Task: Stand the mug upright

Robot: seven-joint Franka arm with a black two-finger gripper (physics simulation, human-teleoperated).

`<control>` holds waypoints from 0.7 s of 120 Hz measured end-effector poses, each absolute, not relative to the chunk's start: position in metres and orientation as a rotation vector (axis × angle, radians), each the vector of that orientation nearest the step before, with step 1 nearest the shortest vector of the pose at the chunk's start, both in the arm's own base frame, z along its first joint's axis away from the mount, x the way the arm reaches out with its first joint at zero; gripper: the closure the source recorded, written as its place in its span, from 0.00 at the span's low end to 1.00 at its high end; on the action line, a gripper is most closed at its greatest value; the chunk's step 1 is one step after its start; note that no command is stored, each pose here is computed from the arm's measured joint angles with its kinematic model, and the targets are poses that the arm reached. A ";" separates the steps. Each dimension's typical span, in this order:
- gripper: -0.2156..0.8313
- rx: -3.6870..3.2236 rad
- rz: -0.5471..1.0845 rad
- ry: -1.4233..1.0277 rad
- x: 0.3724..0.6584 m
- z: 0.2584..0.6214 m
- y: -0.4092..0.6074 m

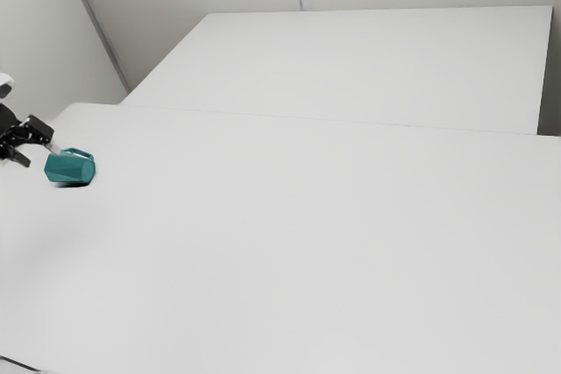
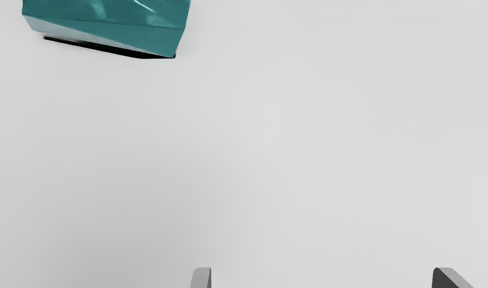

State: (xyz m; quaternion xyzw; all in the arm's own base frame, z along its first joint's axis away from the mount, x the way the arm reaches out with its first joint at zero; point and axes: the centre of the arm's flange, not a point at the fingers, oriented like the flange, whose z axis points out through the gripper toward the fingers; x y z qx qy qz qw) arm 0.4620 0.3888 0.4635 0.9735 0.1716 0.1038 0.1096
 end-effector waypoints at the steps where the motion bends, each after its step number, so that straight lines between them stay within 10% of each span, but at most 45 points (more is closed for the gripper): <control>1: 0.21 2.856 0.316 0.503 0.463 0.461 0.393; 22: 0.21 2.722 0.549 0.336 0.487 0.418 0.453; 62: 0.21 2.658 0.815 0.102 0.399 0.364 0.553; 84: 0.21 2.622 0.941 -0.126 0.413 0.330 0.578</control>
